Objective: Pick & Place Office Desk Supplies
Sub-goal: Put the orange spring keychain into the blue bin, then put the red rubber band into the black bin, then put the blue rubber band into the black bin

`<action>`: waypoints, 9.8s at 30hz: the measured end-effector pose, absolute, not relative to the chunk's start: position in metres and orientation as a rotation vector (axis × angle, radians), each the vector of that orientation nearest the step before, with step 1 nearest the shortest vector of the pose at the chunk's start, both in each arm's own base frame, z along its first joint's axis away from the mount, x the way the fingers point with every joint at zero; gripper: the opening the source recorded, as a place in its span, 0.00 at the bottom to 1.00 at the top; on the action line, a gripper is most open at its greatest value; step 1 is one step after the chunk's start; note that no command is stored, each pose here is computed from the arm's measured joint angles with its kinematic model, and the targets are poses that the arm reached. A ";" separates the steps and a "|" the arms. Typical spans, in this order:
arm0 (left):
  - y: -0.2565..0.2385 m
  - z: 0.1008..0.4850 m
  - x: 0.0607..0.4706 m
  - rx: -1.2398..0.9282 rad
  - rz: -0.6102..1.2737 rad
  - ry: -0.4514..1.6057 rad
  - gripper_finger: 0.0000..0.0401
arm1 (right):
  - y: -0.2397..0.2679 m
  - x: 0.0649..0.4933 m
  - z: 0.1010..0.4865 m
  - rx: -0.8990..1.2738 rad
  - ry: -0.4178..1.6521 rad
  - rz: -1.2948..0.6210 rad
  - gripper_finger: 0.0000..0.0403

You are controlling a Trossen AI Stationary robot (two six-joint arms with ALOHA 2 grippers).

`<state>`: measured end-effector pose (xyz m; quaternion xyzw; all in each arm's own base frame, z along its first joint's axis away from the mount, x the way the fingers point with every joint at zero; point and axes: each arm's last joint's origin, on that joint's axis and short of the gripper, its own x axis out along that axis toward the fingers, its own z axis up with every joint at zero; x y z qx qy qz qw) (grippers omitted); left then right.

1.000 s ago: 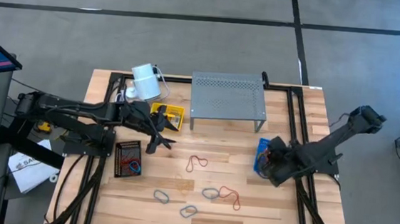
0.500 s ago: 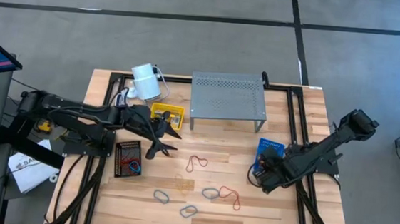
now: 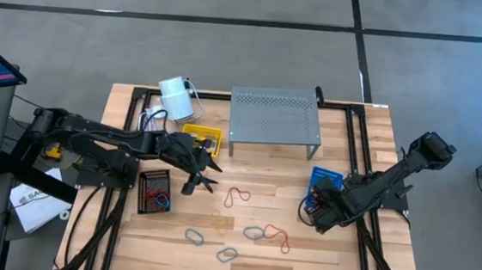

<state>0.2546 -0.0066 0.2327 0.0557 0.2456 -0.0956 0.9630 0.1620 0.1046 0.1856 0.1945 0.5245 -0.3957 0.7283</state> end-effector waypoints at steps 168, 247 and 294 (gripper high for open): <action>-0.019 0.307 0.235 0.090 -0.045 1.162 0.00 | 0.096 0.185 0.244 0.284 0.801 -0.732 0.63; -0.043 0.227 0.144 -0.250 -0.001 1.434 0.24 | 0.100 0.193 0.246 0.368 0.755 -0.688 0.63; -0.153 0.153 0.259 0.326 -0.478 1.244 0.52 | 0.106 0.195 0.247 0.362 0.740 -0.632 0.63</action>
